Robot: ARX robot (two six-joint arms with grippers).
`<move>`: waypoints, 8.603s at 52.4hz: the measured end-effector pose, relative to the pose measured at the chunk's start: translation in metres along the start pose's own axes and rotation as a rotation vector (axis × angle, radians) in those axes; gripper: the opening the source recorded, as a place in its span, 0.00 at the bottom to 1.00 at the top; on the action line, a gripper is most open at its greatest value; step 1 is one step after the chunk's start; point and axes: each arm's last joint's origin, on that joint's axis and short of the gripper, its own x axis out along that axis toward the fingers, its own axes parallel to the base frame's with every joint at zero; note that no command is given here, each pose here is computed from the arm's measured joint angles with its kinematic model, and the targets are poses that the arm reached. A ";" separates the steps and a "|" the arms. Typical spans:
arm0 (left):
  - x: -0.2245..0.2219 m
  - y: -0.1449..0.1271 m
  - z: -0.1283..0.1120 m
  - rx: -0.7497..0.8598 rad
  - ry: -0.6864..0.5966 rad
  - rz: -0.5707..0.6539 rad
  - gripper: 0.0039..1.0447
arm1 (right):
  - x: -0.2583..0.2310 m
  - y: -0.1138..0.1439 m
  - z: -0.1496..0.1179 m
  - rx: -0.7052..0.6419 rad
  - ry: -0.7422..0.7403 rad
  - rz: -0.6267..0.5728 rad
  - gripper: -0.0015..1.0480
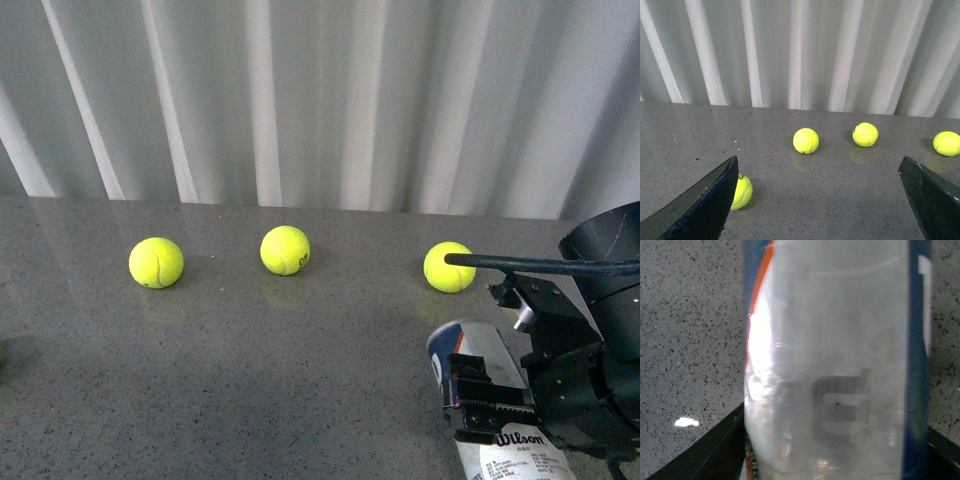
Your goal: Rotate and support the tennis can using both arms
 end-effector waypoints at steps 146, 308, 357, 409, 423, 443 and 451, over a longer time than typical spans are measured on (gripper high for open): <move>0.000 0.000 0.000 0.000 -0.001 -0.001 0.94 | -0.110 0.040 0.035 -0.158 -0.765 -0.187 0.93; 0.000 0.000 0.000 0.000 -0.002 0.000 0.94 | -0.210 -0.033 -0.139 -0.183 -1.080 -0.229 0.60; 0.028 0.005 0.007 -0.073 0.253 -0.017 0.94 | -0.210 -0.033 -0.139 -0.184 -1.081 -0.227 0.93; 0.237 -0.012 -0.092 -0.267 0.837 -0.441 0.94 | -0.210 -0.033 -0.139 -0.183 -1.081 -0.228 0.93; 0.229 -0.037 -0.100 -0.281 0.875 -0.540 0.94 | -0.210 -0.033 -0.139 -0.183 -1.081 -0.228 0.93; 0.220 -0.061 -0.120 -0.366 0.919 -0.600 0.94 | -0.210 -0.033 -0.139 -0.183 -1.081 -0.228 0.93; 0.221 -0.071 -0.125 -0.428 0.899 -0.619 0.94 | -0.210 -0.033 -0.139 -0.183 -1.081 -0.228 0.93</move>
